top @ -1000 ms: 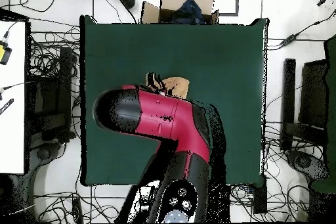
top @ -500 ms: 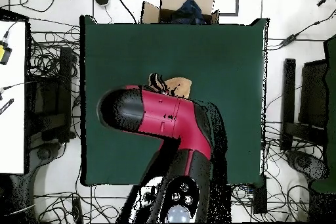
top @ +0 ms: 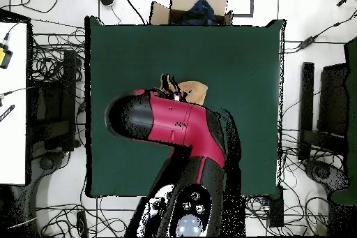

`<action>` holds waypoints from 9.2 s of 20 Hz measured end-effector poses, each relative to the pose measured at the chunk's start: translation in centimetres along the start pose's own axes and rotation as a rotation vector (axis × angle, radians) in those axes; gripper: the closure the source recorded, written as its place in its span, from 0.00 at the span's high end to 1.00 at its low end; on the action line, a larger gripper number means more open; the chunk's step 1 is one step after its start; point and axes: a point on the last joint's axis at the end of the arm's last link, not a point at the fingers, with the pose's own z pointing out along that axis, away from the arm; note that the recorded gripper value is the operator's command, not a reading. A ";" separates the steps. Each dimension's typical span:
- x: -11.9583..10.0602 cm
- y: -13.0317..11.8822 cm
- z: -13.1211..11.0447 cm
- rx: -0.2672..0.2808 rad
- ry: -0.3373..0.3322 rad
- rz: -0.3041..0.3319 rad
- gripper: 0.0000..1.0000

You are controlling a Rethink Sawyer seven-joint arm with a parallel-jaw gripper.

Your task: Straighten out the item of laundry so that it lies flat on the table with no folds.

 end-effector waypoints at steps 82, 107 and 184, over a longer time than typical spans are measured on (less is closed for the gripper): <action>-1.2 -1.4 7.3 0.057 -0.166 -0.005 1.00; 0.0 -1.9 10.1 0.069 -0.134 -0.005 1.00; -2.8 -8.3 15.1 0.100 -0.141 0.033 0.00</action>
